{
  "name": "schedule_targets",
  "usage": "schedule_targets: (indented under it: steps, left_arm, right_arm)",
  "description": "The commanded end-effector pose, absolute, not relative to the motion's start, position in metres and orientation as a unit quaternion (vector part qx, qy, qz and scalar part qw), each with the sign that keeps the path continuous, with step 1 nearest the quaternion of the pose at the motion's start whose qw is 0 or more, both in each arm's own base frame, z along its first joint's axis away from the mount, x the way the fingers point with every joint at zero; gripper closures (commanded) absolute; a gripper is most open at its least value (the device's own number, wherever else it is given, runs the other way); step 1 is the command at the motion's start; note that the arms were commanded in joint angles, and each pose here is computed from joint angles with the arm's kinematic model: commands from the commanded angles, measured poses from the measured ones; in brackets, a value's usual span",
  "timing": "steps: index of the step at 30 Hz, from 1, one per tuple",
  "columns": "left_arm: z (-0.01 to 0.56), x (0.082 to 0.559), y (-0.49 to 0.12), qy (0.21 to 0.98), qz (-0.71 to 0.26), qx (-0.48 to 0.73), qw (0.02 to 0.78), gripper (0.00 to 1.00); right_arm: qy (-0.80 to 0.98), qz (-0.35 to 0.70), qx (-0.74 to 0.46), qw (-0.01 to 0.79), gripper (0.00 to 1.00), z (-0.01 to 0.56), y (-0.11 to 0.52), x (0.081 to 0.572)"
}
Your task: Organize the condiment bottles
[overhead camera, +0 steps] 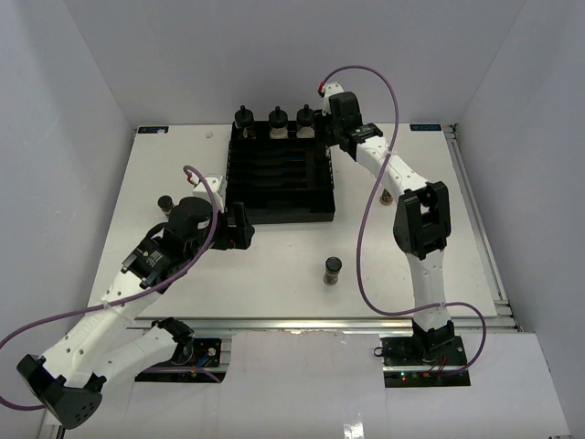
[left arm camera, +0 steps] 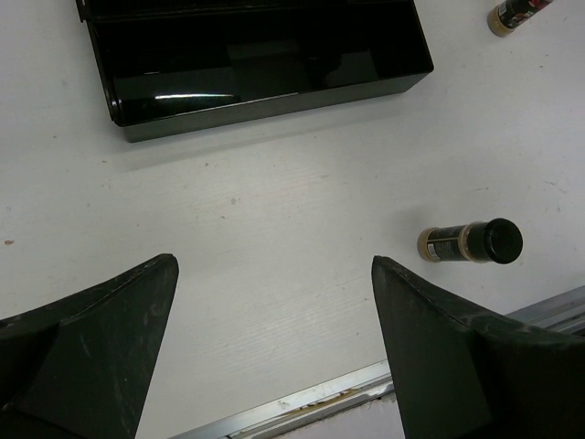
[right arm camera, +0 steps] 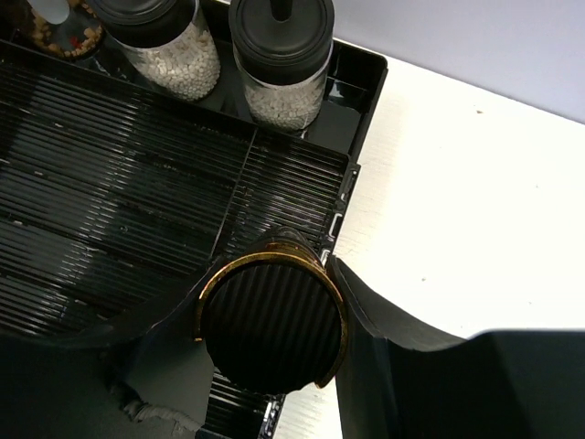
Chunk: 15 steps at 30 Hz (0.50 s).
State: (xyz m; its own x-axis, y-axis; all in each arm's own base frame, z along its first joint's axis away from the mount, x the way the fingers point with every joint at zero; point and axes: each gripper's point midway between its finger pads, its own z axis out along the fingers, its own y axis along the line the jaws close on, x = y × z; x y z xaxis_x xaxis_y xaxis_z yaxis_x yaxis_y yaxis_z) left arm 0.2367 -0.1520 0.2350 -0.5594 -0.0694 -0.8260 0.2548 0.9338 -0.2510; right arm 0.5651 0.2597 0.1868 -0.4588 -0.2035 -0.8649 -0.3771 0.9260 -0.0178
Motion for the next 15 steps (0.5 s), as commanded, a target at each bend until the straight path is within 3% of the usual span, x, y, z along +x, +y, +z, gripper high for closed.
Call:
schedule_targets:
  steps: [1,15]
  left_arm:
    - [0.237,0.238,-0.155,0.860,-0.180,0.061,0.473,0.02]
    - [0.240,0.235,-0.149,0.857,-0.175,0.054,0.482,0.02]
  right_arm:
    - [0.814,0.123,-0.158,0.546,0.92,0.220,0.274,0.582]
    - [0.831,0.121,-0.157,0.520,0.90,0.182,0.278,0.579]
